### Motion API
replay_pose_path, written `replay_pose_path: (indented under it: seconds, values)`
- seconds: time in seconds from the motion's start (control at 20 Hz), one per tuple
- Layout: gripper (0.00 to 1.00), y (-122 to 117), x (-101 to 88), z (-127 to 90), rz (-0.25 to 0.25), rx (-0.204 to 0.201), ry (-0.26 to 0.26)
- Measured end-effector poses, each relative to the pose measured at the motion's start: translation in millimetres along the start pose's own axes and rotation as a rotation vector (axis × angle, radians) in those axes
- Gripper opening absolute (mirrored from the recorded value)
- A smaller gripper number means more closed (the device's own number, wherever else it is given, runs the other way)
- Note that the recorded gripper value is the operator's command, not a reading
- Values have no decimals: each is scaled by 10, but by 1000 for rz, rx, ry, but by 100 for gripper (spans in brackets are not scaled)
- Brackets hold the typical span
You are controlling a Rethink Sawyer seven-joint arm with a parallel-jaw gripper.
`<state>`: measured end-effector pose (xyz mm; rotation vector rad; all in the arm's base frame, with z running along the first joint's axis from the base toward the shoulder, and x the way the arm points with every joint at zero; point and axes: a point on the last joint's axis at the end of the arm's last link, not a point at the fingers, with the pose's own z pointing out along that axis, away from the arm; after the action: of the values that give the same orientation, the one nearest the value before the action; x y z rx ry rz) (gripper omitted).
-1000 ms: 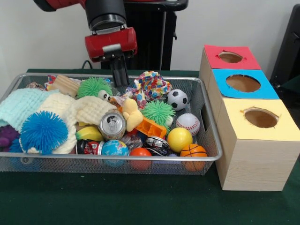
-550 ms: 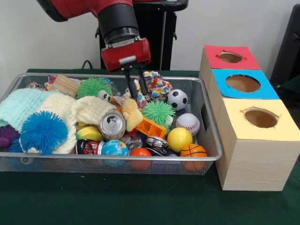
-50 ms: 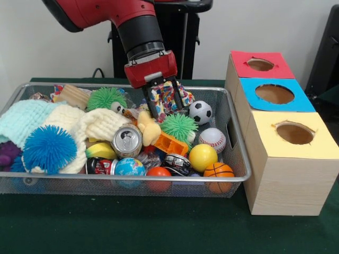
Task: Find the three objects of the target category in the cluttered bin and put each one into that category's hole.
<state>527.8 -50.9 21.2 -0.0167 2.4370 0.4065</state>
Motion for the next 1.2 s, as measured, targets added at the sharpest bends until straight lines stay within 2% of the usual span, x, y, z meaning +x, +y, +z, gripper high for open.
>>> replay_pose_path:
  seconds: [0.85, 1.2]
  values:
    - [100, 2, 27, 6, 4, -1, 5]
    - [100, -36, -48, -33, -12, 13, -5]
